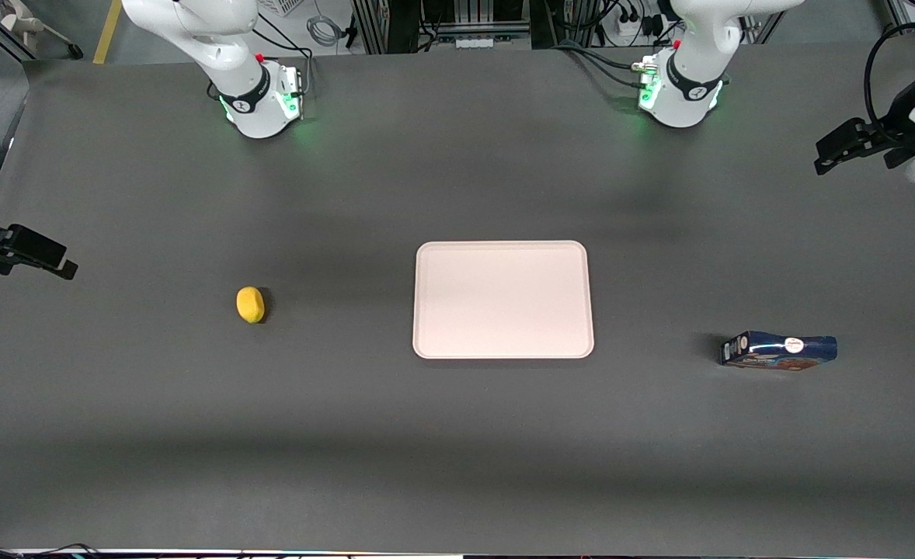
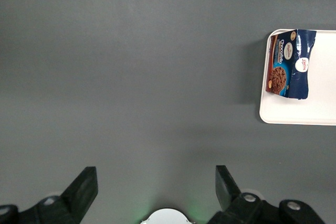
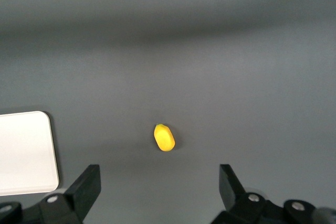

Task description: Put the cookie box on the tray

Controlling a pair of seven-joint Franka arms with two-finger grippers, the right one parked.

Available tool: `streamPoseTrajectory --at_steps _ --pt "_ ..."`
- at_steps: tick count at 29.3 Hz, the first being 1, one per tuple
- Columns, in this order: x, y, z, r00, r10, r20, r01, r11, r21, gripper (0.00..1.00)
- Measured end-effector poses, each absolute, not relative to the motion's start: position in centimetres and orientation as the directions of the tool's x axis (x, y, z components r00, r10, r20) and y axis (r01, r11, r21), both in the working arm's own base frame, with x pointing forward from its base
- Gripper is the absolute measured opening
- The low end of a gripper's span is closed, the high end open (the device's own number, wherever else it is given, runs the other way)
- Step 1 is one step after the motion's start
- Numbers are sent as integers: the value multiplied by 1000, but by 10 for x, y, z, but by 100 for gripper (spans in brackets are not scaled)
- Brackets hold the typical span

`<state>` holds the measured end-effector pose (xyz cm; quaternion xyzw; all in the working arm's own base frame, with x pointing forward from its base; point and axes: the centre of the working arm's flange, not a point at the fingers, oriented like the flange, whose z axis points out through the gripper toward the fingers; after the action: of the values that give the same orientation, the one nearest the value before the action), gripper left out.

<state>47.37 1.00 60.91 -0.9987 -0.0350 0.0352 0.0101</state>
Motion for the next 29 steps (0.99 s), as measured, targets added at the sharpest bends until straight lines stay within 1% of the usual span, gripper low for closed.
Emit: streamPoseTrajectory --at_steps 11,15,19,24,29 --pt "474 20 620 994 104 -47 103 -995 -18 100" --pt "476 22 629 982 187 -31 186 -982 -22 100" --pt "478 26 641 959 282 -39 280 -959 -49 100" --pt "490 31 654 898 438 -50 434 -898 -70 100" --pt "508 42 652 781 623 -44 619 -781 -85 100"
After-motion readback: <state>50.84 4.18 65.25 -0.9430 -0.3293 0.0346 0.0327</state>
